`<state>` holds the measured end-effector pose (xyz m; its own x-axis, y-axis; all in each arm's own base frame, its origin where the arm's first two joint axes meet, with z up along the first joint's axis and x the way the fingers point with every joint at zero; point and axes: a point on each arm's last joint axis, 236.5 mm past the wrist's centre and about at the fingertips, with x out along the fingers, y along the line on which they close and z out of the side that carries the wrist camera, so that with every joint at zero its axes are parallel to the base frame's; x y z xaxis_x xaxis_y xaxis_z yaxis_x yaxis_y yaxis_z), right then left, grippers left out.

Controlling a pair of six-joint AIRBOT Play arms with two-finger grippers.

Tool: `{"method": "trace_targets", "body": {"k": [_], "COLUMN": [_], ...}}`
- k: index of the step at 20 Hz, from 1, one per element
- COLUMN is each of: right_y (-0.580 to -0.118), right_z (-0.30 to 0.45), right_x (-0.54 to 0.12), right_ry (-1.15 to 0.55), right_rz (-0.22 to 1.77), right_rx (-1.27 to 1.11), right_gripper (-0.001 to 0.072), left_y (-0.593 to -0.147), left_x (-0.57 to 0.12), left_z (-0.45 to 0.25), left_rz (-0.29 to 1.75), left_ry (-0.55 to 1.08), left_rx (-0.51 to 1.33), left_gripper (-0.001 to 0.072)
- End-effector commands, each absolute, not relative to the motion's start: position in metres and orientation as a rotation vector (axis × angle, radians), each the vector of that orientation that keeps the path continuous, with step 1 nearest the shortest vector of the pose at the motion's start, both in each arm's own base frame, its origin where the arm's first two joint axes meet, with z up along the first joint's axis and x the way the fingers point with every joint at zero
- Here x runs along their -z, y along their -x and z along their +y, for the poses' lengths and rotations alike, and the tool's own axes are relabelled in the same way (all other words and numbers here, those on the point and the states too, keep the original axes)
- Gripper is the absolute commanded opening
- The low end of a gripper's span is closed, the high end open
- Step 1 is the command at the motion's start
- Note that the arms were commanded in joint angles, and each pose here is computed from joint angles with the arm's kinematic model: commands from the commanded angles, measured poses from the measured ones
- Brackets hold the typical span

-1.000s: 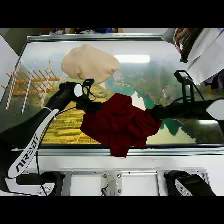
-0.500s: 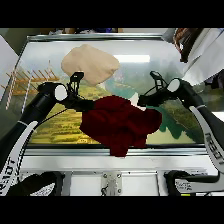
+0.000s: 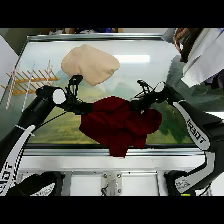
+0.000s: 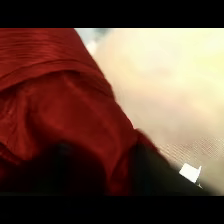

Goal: Fold the clothes and pants, and hang the long-sleeved shirts on hangers.

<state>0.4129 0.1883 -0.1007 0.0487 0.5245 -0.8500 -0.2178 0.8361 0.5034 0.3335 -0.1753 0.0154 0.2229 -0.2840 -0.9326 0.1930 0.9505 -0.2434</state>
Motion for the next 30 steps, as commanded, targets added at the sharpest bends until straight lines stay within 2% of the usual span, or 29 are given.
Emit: {"method": "trace_targets", "body": {"k": [1, 3, 5, 7, 9, 12, 16, 20, 24, 27, 30], "right_y": [-0.413, -0.421, -0.445, -0.473, -0.482, -0.443, -0.351, -0.276, -0.256, -0.279, -0.316], "right_z": [0.200, 0.196, 0.182, 0.158, 0.129, 0.097, 0.089, 0.091, 0.091, 0.087, 0.083], "right_x": [0.100, 0.085, 0.036, -0.051, -0.159, -0.308, -0.438, -0.496, -0.506, -0.467, -0.377], "right_ry": [-0.249, -0.239, -0.204, -0.178, -0.147, -0.083, -0.017, -0.009, -0.055, -0.131, -0.125], "right_rz": [1.393, 1.354, 1.228, 1.020, 0.781, 0.451, 0.103, -0.081, -0.104, 0.069, 0.390], "right_rx": [-0.629, -0.626, -0.613, -0.582, -0.541, -0.478, -0.428, -0.415, -0.410, -0.393, -0.379], "right_gripper": [0.0043, 0.0029, 0.0029, 0.0029, 0.0029, 0.0029, 0.0029, 0.0029, 0.0029, 0.0029, 0.0029], "left_y": [-0.334, -0.345, -0.376, -0.400, -0.396, -0.339, -0.249, -0.226, -0.251, -0.290, -0.318], "left_x": [-0.016, -0.030, -0.087, -0.186, -0.297, -0.437, -0.528, -0.535, -0.513, -0.451, -0.340], "left_z": [-0.174, -0.171, -0.162, -0.153, -0.143, -0.134, -0.131, -0.126, -0.112, -0.102, -0.112], "left_rz": [1.304, 1.266, 1.130, 0.888, 0.621, 0.270, -0.024, -0.116, -0.117, 0.054, 0.399], "left_ry": [0.080, 0.093, 0.105, 0.109, 0.120, 0.130, 0.107, 0.113, 0.128, 0.123, 0.134], "left_rx": [0.327, 0.321, 0.332, 0.360, 0.377, 0.425, 0.515, 0.529, 0.449, 0.374, 0.381], "left_gripper": [0.0028, 0.0028, 0.0028, 0.0028, 0.0028, 0.0028, 0.0028, 0.0028, 0.0028, 0.0028, 0.0028]}}
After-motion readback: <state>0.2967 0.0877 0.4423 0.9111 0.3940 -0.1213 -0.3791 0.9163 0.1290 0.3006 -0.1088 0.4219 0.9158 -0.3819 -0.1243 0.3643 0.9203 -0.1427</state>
